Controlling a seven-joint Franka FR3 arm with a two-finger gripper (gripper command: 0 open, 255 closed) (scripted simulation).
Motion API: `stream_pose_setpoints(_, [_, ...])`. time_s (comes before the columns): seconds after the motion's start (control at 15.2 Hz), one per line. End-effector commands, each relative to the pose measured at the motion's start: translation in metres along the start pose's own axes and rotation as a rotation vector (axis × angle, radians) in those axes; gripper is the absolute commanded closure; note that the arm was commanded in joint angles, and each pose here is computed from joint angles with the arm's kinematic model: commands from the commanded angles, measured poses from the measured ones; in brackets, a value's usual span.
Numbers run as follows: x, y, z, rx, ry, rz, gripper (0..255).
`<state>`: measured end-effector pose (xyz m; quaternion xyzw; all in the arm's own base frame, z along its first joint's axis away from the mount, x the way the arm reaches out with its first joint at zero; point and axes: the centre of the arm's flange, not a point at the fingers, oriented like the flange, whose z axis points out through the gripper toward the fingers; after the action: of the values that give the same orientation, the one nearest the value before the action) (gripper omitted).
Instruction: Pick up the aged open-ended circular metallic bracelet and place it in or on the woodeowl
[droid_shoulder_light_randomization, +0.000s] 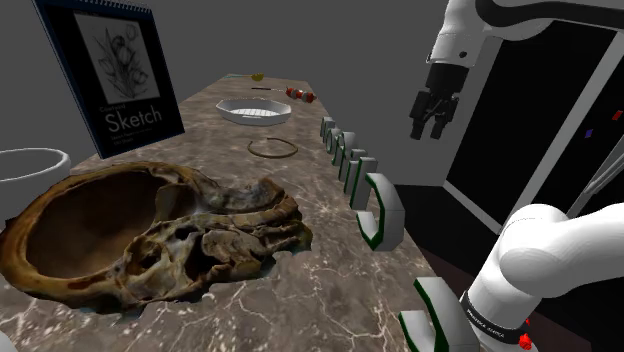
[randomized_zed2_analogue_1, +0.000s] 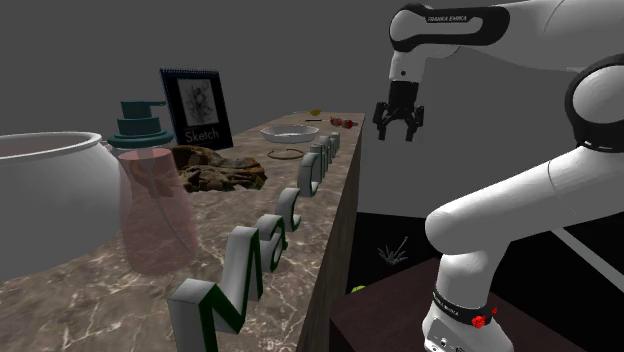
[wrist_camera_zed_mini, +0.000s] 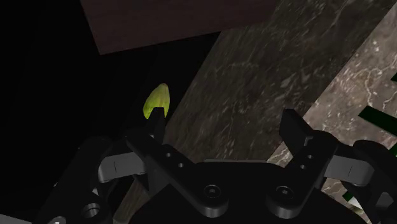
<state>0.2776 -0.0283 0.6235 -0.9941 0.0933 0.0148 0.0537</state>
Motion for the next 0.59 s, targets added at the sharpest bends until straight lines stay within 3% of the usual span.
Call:
stream_pose_setpoints(0.0, [0.0, 0.0, 0.0, 0.0, 0.0, 0.0, 0])
stream_pose_setpoints(0.53, [0.091, -0.058, 0.012, -0.027, -0.009, -0.089, 0])
